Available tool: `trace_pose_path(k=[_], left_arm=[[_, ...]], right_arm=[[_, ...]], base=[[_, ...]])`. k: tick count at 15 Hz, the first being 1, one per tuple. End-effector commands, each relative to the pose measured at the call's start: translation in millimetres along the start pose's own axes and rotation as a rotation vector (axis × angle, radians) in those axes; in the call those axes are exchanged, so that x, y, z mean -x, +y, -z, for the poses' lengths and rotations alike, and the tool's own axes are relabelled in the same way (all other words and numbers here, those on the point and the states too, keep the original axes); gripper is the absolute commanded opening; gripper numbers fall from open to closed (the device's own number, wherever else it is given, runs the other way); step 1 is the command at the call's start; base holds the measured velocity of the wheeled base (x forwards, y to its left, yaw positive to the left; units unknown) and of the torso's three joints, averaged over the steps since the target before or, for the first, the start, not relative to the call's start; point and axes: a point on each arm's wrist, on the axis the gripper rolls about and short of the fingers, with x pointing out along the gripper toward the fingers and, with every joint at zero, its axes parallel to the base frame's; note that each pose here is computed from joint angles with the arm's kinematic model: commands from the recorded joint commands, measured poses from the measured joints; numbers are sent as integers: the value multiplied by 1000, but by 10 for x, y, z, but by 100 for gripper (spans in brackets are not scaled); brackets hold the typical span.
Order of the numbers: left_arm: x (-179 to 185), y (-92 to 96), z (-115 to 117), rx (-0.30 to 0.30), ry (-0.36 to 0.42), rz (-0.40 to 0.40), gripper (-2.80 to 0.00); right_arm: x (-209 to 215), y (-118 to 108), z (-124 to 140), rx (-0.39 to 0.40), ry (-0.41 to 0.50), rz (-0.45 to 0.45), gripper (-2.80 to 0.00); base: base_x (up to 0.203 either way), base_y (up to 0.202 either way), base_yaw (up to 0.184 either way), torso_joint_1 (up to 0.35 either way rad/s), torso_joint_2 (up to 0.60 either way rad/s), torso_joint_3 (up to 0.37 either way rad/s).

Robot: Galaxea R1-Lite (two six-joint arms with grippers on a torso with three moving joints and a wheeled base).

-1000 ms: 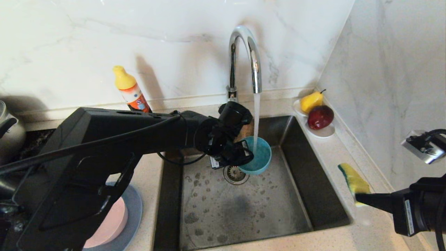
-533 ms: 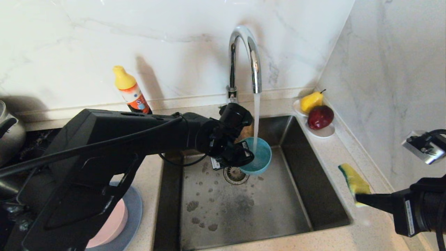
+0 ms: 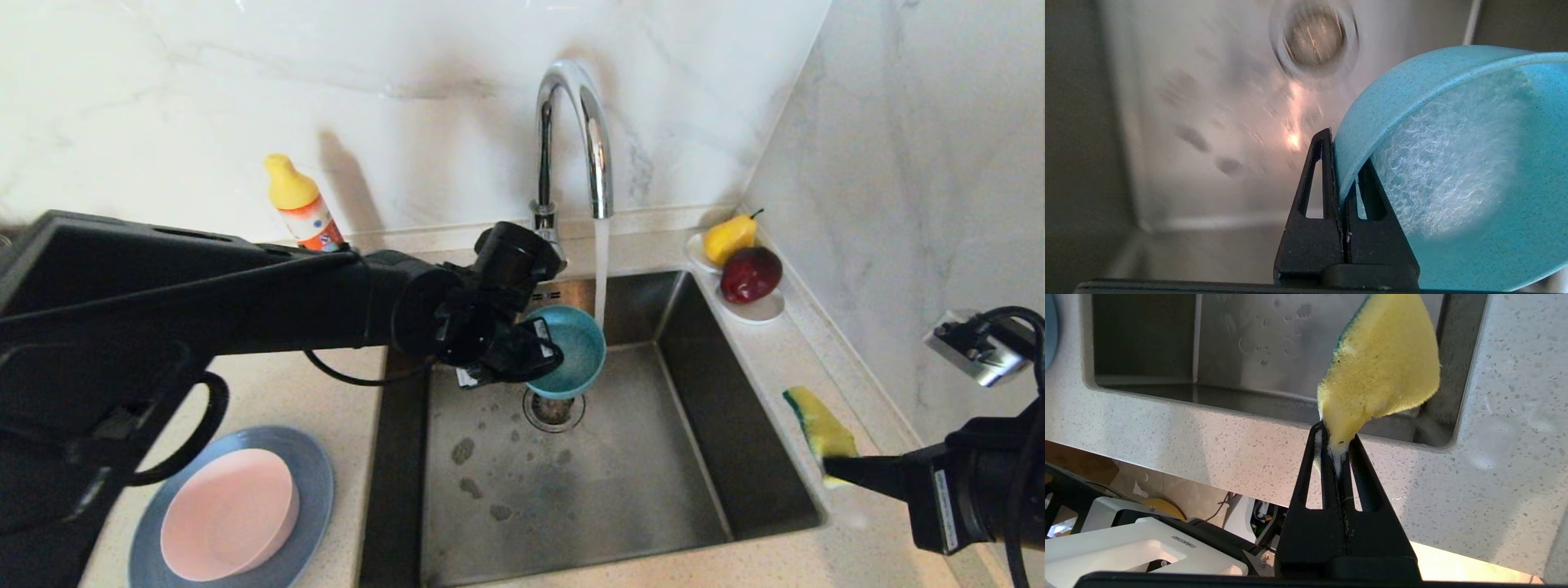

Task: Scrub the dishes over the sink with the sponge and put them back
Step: Wash the bowl

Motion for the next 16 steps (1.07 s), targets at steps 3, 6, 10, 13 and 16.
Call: trace_pose_path(k=[3, 6, 10, 13, 16], left_arm=[[851, 274, -164, -48, -266, 108, -280], [1173, 410, -167, -92, -481, 184, -280], [1349, 515, -138, -118, -685, 237, -280], [1392, 533, -162, -125, -825, 286, -280], [1409, 569, -148, -165, -910, 353, -280]], right_arm=[[-49, 9, 15, 2, 22, -1, -280], [-68, 7, 23, 0, 32, 1, -280], [-95, 39, 54, -2, 49, -13, -280], [-124, 56, 56, 4, 59, -17, -280], [-170, 69, 61, 9, 75, -18, -280]], base=[[0, 0, 0, 0, 0, 0], [0, 0, 0, 0, 0, 0], [0, 0, 0, 0, 0, 0], [0, 0, 0, 0, 0, 0], [0, 0, 0, 0, 0, 0]])
